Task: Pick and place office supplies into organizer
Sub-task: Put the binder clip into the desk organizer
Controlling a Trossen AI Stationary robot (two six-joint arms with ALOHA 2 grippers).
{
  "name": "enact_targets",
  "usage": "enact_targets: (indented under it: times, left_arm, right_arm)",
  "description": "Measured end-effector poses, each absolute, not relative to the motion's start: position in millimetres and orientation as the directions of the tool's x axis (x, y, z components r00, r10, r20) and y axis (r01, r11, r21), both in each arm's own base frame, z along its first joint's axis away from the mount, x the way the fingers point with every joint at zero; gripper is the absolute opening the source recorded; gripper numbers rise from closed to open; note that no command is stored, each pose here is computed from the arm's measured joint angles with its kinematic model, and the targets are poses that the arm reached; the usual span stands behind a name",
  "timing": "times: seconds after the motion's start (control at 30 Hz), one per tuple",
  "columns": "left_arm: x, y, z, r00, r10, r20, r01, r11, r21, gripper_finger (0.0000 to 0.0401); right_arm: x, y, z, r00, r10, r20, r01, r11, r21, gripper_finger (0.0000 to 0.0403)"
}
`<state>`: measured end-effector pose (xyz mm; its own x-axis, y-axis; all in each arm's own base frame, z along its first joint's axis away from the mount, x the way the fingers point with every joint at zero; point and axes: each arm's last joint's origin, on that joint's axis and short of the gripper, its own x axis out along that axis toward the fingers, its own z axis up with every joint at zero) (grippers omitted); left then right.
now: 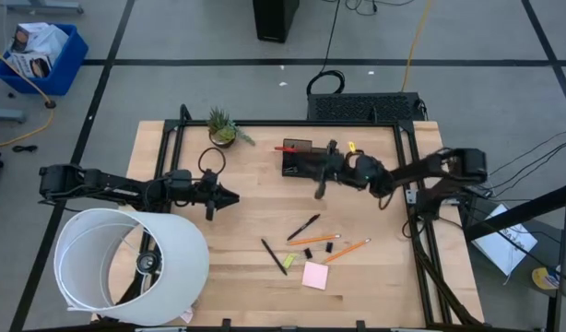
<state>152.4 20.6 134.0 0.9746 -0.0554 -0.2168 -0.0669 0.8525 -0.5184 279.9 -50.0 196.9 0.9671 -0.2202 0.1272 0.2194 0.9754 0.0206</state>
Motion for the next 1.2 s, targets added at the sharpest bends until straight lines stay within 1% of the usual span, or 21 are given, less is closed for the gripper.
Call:
enact_targets:
  times: [0.07, 0.13, 0.2, 0.3, 0.37, 0.47, 0.53, 0.67, 0.73, 0.8, 0.87, 1.0, 1.2]
  left_arm:
    - [152.4, 20.8, 133.9, 0.975, -0.050, -0.218, -0.073, 0.852, -0.519, 0.0093]
    - [152.2, 20.9, 133.5, 0.974, -0.046, -0.223, -0.078, 0.852, -0.518, 0.0093]
    - [152.3, 20.9, 133.3, 0.974, -0.041, -0.225, -0.083, 0.852, -0.517, 0.0093]
    - [152.2, 21.1, 133.1, 0.973, -0.035, -0.227, -0.090, 0.852, -0.516, 0.0093]
    - [152.2, 21.2, 133.2, 0.973, -0.031, -0.227, -0.093, 0.852, -0.515, 0.0093]
    - [152.2, 21.3, 133.1, 0.974, -0.027, -0.227, -0.096, 0.852, -0.514, 0.0093]
    - [152.2, 21.5, 133.1, 0.973, -0.019, -0.228, -0.103, 0.852, -0.512, 0.0093]
    - [152.2, 22.1, 133.0, 0.973, -0.001, -0.229, -0.119, 0.854, -0.507, 0.0093]
    - [152.2, 22.1, 133.0, 0.973, 0.000, -0.230, -0.120, 0.854, -0.507, 0.0093]
    - [152.2, 22.1, 132.9, 0.973, 0.000, -0.231, -0.120, 0.854, -0.507, 0.0093]
    - [152.2, 22.2, 132.9, 0.973, 0.004, -0.231, -0.124, 0.854, -0.506, 0.0093]
    - [152.1, 22.6, 132.9, 0.973, 0.017, -0.231, -0.136, 0.849, -0.510, 0.0093]
    - [152.1, 22.6, 132.8, 0.973, 0.017, -0.232, -0.134, 0.854, -0.502, 0.0093]
  right_arm:
    - [272.7, -36.5, 190.5, 0.990, -0.139, 0.008, 0.138, 0.990, 0.030, 0.0052]
    - [266.3, -21.1, 185.6, 0.994, -0.053, -0.095, 0.060, 0.995, 0.075, 0.0052]
    - [259.9, -4.8, 183.4, 0.986, -0.013, -0.169, 0.035, 0.991, 0.128, 0.0052]
    - [251.2, 21.0, 174.0, 0.950, -0.068, -0.303, 0.109, 0.987, 0.121, 0.0052]
    - [244.4, 38.6, 169.0, 0.926, -0.104, -0.363, 0.152, 0.983, 0.105, 0.0055]
    - [235.6, 64.8, 165.1, 0.912, -0.125, -0.390, 0.186, 0.975, 0.124, 0.0065]
    - [231.4, 81.7, 162.7, 0.917, -0.111, -0.383, 0.182, 0.971, 0.153, 0.0077]
    - [221.0, 110.6, 150.5, 0.907, -0.083, -0.412, 0.168, 0.970, 0.176, 0.0115]
    - [215.7, 122.2, 141.8, 0.898, -0.083, -0.432, 0.170, 0.971, 0.167, 0.0133]
    - [210.8, 130.5, 133.8, 0.891, -0.118, -0.439, 0.193, 0.973, 0.129, 0.0144]
    - [208.9, 134.6, 126.1, 0.883, -0.145, -0.446, 0.218, 0.969, 0.116, 0.0148]
    - [206.8, 141.0, 109.6, 0.856, -0.146, -0.496, 0.255, 0.954, 0.158, 0.0147]
    - [211.1, 151.8, 98.1, 0.777, -0.199, -0.597, 0.309, 0.947, 0.086, 0.0147]
